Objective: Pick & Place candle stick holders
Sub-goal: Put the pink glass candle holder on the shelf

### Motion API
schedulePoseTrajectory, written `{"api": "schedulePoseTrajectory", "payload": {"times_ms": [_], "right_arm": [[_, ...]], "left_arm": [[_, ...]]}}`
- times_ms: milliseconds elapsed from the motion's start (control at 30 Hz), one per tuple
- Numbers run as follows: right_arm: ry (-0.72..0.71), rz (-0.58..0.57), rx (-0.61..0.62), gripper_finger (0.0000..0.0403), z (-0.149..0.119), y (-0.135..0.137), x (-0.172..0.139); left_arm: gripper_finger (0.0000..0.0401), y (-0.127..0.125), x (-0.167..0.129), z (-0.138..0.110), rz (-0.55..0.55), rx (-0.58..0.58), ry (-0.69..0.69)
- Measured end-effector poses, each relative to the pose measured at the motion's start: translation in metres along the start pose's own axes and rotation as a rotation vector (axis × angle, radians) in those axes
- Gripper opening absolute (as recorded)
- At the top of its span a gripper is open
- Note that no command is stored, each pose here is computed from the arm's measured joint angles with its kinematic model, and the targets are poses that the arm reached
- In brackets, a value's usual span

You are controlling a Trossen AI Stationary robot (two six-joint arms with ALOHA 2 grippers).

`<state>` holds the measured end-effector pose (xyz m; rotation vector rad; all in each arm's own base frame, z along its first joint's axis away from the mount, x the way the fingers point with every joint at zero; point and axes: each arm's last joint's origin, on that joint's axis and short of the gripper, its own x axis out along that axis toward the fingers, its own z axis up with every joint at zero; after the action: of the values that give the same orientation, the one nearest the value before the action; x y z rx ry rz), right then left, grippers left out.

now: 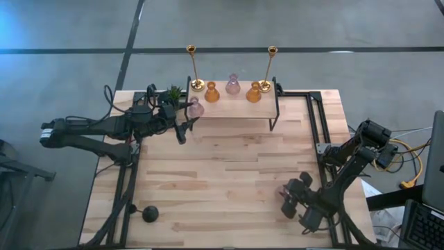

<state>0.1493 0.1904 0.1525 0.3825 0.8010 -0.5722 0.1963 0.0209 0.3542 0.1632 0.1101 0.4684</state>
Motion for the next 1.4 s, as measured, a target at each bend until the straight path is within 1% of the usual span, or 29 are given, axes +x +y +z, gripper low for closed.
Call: {"api": "schedulePoseTrajectory", "payload": {"times_ms": [100, 167, 267, 400, 567, 733, 867, 933, 1100, 1300, 1400], "right_arm": [[-0.025, -0.008, 0.016, 0.0143, 0.008, 0.001, 0.002], [-0.027, -0.006, 0.019, 0.0143, 0.021, 0.004, 0.002], [-0.021, 0.0, 0.005, 0.0143, 0.048, 0.005, 0.001], [-0.034, 0.011, -0.057, 0.0143, 0.097, 0.001, -0.001], [-0.057, -0.003, -0.14, 0.0143, 0.156, -0.022, -0.002], [-0.104, -0.004, -0.151, 0.0143, 0.205, -0.056, -0.006], [-0.156, 0.099, -0.149, 0.0143, 0.238, -0.075, -0.009], [-0.165, 0.128, -0.157, 0.0143, 0.251, -0.085, -0.01], [-0.165, 0.131, -0.194, 0.0143, 0.277, -0.102, -0.006], [-0.171, 0.081, -0.239, 0.0143, 0.301, -0.114, -0.006], [-0.128, 0.042, -0.249, 0.0143, 0.307, -0.123, 0.003]], "left_arm": [[0.0263, 0.0, 0.0, 0.0, 0.0, 0.0, 0.0], [0.0263, 0.0, 0.0, 0.0, 0.0, -0.001, 0.001], [0.0263, 0.0, 0.0, 0.0, 0.0, -0.014, 0.001], [0.0263, 0.0, 0.0, 0.0, 0.0, -0.02, 0.001], [0.0263, 0.0, 0.0, 0.0, 0.0, -0.031, 0.001], [0.0263, 0.0, 0.0, 0.0, -0.002, -0.04, 0.005], [0.0263, 0.0, 0.0, 0.0, -0.002, -0.041, 0.005], [0.0263, 0.0, 0.0, 0.0, -0.002, -0.041, 0.005], [0.0263, 0.0, 0.0, 0.0, -0.003, -0.041, 0.005], [0.0263, 0.0, 0.0, -0.001, -0.002, -0.04, 0.007], [0.0263, 0.0, 0.0, -0.001, -0.003, -0.04, 0.007]]}}
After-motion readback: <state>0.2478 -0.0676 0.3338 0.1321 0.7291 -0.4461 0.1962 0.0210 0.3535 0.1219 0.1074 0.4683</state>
